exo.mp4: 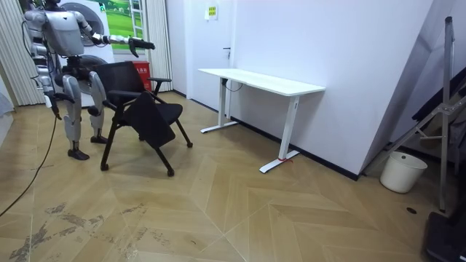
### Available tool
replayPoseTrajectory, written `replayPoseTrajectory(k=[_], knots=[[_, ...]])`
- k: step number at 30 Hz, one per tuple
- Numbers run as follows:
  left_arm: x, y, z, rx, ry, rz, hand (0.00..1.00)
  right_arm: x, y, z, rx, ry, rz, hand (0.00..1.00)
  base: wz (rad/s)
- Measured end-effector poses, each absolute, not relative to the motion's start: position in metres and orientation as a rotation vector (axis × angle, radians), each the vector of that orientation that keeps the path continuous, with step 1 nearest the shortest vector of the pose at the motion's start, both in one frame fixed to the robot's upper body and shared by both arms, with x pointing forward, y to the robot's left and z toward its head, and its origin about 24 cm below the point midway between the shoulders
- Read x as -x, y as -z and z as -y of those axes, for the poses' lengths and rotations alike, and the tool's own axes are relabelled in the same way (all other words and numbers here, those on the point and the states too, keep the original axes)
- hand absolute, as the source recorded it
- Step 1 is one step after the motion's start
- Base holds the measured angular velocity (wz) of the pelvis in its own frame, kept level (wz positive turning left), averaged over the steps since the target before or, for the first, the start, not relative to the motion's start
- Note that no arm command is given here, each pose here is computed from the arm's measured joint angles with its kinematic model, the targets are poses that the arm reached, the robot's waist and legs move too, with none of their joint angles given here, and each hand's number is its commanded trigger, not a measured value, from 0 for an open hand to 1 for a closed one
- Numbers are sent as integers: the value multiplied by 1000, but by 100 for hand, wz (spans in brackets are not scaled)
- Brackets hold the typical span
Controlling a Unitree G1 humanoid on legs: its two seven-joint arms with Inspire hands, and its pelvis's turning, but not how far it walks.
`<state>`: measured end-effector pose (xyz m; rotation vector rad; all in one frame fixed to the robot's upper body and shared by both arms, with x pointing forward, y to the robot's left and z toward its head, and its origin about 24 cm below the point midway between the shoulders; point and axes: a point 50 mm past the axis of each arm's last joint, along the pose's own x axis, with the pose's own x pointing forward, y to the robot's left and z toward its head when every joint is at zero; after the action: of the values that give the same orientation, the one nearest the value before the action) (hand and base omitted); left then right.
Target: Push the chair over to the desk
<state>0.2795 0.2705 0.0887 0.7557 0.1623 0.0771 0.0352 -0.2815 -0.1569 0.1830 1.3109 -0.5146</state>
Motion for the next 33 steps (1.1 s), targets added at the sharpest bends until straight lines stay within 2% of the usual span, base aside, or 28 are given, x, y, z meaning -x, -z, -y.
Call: replayPoseTrajectory(k=[4,11,14,20,33], knots=[[-284,-104,-259,-790,79,-163,0,-38,157,280,-156,463,-1322,0,0],[-283,-94,-254,-850,286,-343,0,-36,157,283,-172,476,-1330,0,-2],[-281,-106,-253,-877,342,-360,0,-37,156,285,-173,475,-1334,0,-1],[-290,-146,-254,-970,398,-325,0,-35,156,286,-179,479,-1345,0,5],[-287,-138,-248,-962,524,-425,0,-37,155,288,-171,478,-1343,0,0]])
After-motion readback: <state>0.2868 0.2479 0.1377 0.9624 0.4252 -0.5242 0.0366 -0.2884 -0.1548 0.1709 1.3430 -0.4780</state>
